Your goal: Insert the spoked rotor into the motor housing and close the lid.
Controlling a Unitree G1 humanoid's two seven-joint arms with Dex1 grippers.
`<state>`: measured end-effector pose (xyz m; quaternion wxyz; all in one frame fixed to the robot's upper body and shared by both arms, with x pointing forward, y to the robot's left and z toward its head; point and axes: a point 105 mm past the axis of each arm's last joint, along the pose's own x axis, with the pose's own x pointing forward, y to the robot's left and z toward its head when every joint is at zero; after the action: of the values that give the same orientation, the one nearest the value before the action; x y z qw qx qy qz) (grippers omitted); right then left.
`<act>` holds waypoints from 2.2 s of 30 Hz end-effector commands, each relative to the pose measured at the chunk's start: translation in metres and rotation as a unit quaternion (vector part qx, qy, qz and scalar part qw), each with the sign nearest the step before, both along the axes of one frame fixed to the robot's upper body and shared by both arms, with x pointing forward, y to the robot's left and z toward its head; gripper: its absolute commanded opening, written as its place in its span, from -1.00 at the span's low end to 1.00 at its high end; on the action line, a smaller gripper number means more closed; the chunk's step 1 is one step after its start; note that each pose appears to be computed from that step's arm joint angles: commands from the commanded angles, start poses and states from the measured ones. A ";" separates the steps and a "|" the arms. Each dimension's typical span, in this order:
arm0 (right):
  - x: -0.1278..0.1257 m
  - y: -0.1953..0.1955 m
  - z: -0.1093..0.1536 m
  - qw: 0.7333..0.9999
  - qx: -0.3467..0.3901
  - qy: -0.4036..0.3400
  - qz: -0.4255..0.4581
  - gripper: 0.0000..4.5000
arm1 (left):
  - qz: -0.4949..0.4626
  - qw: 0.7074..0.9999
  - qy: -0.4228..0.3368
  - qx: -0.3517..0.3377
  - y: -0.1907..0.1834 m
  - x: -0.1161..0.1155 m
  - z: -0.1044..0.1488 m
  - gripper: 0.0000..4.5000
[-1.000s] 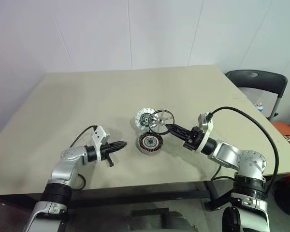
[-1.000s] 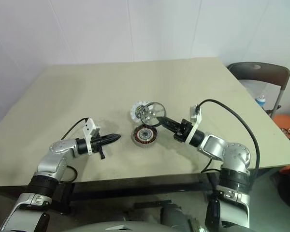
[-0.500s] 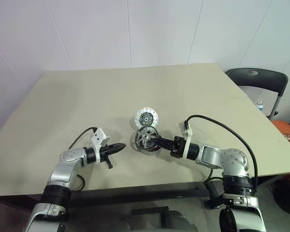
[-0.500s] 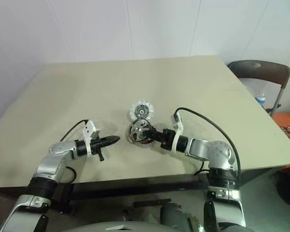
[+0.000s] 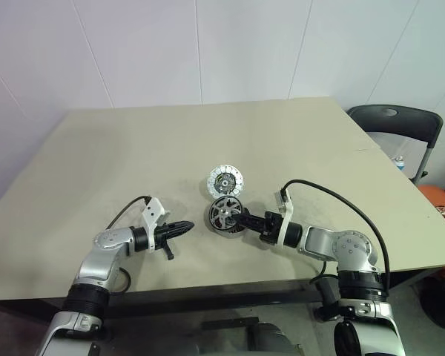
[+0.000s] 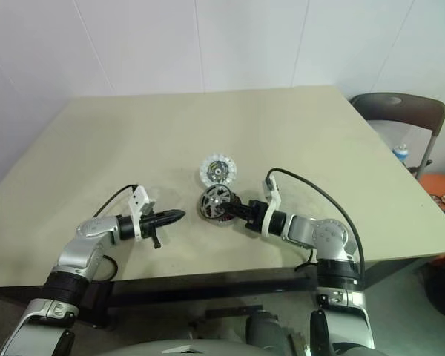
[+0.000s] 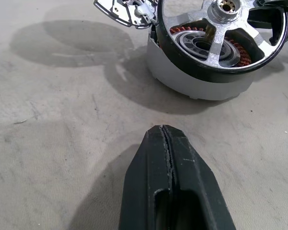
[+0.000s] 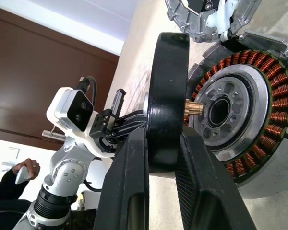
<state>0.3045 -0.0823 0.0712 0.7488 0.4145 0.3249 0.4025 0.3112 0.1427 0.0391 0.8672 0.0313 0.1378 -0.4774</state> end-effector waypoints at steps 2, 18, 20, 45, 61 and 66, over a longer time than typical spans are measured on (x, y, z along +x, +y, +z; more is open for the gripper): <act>0.008 -0.009 0.009 1.000 0.012 -0.018 -0.019 -0.82 | -0.006 1.000 -0.020 0.004 -0.002 0.002 0.009 -1.00; 0.012 -0.016 0.027 0.997 0.069 -0.020 -0.031 -0.82 | -0.011 1.000 -0.012 0.015 -0.004 0.001 0.004 -1.00; 0.011 -0.016 0.025 0.997 0.068 -0.018 -0.030 -0.82 | -0.010 1.000 -0.012 0.017 -0.003 0.001 0.003 -1.00; 0.004 -0.027 0.002 0.997 0.057 0.023 -0.037 -0.82 | -0.010 1.000 -0.011 0.024 -0.003 0.002 0.001 -1.00; 0.008 -0.022 0.010 0.991 0.116 0.038 -0.055 -0.82 | -0.011 0.999 -0.009 0.031 -0.004 0.001 -0.002 -1.00; 0.008 -0.020 0.008 0.990 0.120 0.046 -0.059 -0.82 | -0.010 0.999 -0.009 0.034 -0.004 0.001 -0.003 -1.00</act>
<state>0.3076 -0.1059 0.0629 0.7067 0.5309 0.3070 0.3527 0.3094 0.1387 0.0303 0.8622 0.0502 0.1557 -0.4794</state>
